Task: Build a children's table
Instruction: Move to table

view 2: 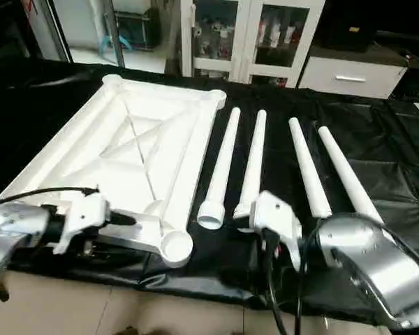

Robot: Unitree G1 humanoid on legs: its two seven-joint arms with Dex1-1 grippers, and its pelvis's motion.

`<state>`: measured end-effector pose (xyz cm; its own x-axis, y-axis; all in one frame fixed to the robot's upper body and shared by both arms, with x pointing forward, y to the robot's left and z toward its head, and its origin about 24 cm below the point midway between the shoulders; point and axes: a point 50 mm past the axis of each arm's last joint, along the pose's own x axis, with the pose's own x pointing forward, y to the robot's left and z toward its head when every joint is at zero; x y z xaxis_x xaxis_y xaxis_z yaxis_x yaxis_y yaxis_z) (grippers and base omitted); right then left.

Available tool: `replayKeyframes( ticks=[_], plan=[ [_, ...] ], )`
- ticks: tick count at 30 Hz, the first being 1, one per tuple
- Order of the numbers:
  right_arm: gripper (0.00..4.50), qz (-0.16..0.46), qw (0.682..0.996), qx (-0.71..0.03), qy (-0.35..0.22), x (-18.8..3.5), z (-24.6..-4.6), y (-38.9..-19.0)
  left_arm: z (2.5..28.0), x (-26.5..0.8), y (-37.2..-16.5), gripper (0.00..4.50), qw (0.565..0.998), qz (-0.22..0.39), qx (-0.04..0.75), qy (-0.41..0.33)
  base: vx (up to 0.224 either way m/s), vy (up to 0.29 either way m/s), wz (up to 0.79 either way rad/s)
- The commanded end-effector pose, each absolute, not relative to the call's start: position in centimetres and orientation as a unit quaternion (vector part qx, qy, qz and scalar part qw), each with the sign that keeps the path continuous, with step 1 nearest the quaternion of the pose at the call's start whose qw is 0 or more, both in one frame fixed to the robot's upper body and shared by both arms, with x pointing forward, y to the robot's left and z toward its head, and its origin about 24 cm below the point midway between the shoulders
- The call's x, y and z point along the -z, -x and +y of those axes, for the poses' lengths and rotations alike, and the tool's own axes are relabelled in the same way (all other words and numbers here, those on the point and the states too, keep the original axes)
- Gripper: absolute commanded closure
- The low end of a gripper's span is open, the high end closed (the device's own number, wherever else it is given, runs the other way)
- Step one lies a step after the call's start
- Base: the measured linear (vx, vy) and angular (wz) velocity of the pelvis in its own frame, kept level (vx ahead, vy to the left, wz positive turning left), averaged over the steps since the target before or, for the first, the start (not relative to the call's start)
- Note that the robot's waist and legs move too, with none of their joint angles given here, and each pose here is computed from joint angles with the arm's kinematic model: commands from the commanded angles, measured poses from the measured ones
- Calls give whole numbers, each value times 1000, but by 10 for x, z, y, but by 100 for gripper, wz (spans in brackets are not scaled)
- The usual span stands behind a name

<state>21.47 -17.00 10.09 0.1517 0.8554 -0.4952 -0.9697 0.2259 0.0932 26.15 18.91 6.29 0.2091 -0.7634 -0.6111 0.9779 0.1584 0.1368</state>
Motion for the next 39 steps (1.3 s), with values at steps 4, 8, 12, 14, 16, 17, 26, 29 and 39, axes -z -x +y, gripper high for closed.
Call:
replayKeyframes(
  ticks=[4,8,12,14,16,17,26,29,39],
  plan=[
    [0,228,731,-634,110,-108,-163,-206,188,-65,-269,170,723,198,593,-293,0,0,0],
    [0,229,730,-634,109,-108,-162,-204,189,-64,-269,203,718,201,598,-293,0,0,0],
    [0,234,724,-639,113,-107,-163,-201,191,-62,-269,236,703,213,613,-292,0,0,0],
    [0,234,723,-639,113,-108,-163,-201,191,-62,-269,260,701,215,614,-292,0,0,0],
    [0,233,728,-634,116,-109,-163,-203,193,-61,-271,260,696,219,616,-297,0,0,0],
    [0,233,730,-632,117,-109,-163,-203,194,-61,-271,275,695,221,616,-298,0,0,0],
    [0,234,729,-631,121,-107,-162,-204,193,-54,-275,354,689,228,612,-314,0,0,0],
    [0,233,733,-628,122,-107,-163,-204,195,-49,-273,379,681,239,614,-320,0,0,0],
    [0,217,751,-610,128,-106,-161,-212,207,-40,-263,435,700,267,587,-306,0,0,0]
  ],
)
